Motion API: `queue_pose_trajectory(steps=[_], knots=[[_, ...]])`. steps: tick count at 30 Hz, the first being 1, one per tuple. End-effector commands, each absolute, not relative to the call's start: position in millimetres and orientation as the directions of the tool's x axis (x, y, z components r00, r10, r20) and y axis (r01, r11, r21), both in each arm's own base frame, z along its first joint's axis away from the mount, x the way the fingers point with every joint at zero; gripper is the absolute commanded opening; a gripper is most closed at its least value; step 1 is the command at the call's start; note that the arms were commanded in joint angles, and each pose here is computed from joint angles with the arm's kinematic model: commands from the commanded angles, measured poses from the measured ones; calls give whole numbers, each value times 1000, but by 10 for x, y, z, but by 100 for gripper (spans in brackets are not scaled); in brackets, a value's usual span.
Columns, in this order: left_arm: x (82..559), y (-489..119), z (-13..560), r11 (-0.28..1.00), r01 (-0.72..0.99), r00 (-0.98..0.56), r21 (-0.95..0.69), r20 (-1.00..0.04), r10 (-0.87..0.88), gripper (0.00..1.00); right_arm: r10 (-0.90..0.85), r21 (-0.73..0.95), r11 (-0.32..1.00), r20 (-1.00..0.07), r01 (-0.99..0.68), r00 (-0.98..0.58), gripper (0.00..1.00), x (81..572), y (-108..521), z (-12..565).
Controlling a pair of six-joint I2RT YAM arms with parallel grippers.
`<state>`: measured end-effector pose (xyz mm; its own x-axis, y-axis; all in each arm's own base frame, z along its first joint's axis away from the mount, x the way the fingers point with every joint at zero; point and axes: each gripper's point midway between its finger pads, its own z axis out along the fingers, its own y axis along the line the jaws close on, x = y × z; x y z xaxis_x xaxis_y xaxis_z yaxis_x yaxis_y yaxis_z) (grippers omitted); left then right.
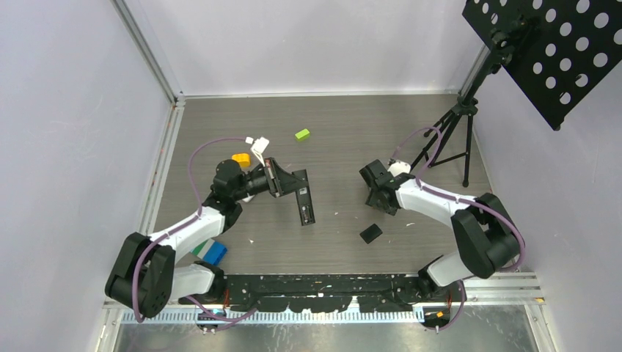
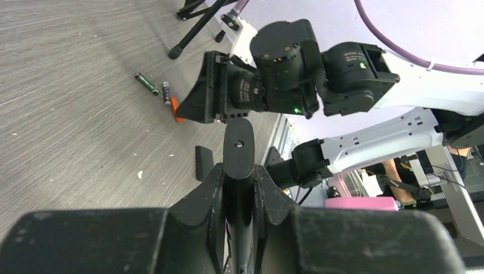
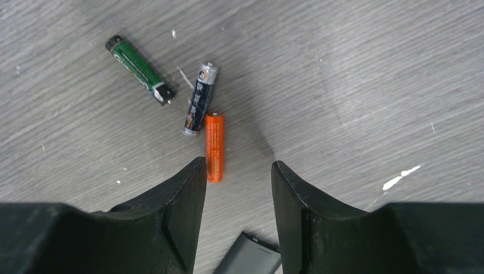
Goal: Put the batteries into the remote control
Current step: Adjust the battery at the center of the board.
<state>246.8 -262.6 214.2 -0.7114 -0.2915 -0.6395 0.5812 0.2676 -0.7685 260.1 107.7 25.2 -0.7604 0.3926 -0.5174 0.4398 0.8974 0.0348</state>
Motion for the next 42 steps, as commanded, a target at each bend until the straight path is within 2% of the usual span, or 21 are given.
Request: queue_pose_trajectory(steps=[1, 5, 8, 16, 18, 20, 23, 26, 28, 34, 37, 42], knots=[[2412, -2652, 2303, 208, 650, -677, -731, -681, -280, 0, 405, 95, 898, -564, 430, -720, 50, 2894, 1198, 386], [2430, -2658, 2290, 211, 649, -677, -731, -681, -279, 0, 408, 92, 895, -561, 436, -720, 50, 2935, 1205, 367], [2454, -2664, 2276, 215, 644, -679, -734, -678, -281, 0, 423, 87, 886, -551, 455, -719, 45, 2944, 1188, 324], [2493, -2687, 2204, 218, 630, -695, -746, -666, -270, 0, 477, 67, 852, -507, 519, -718, 25, 2858, 1153, 209], [2492, -2695, 2190, 214, 628, -700, -748, -664, -263, 0, 500, 74, 840, -490, 538, -714, 17, 2806, 1158, 191], [2491, -2700, 2186, 212, 630, -702, -747, -664, -258, 0, 538, 99, 821, -467, 563, -702, 10, 2756, 1182, 187], [2510, -2697, 2163, 227, 629, -699, -743, -669, -253, 0, 631, 169, 763, -403, 624, -663, 4, 2663, 1276, 192], [2548, -2674, 2115, 262, 616, -696, -743, -669, -260, 0, 812, 311, 584, -220, 750, -541, 7, 2494, 1520, 96], [2553, -2667, 2126, 267, 619, -689, -739, -674, -267, 0, 865, 369, 499, -155, 784, -477, 7, 2446, 1627, 92], [2536, -2657, 2094, 275, 612, -696, -742, -670, -259, 0, 896, 390, 444, -198, 806, -398, 10, 2445, 1718, 325], [2517, -2642, 2095, 278, 614, -691, -739, -673, -263, 0, 899, 367, 435, -230, 823, -372, 36, 2430, 1669, 341], [2499, -2643, 2126, 265, 616, -691, -742, -671, -270, 0, 870, 385, 490, -276, 782, -409, 52, 2532, 1684, 410]])
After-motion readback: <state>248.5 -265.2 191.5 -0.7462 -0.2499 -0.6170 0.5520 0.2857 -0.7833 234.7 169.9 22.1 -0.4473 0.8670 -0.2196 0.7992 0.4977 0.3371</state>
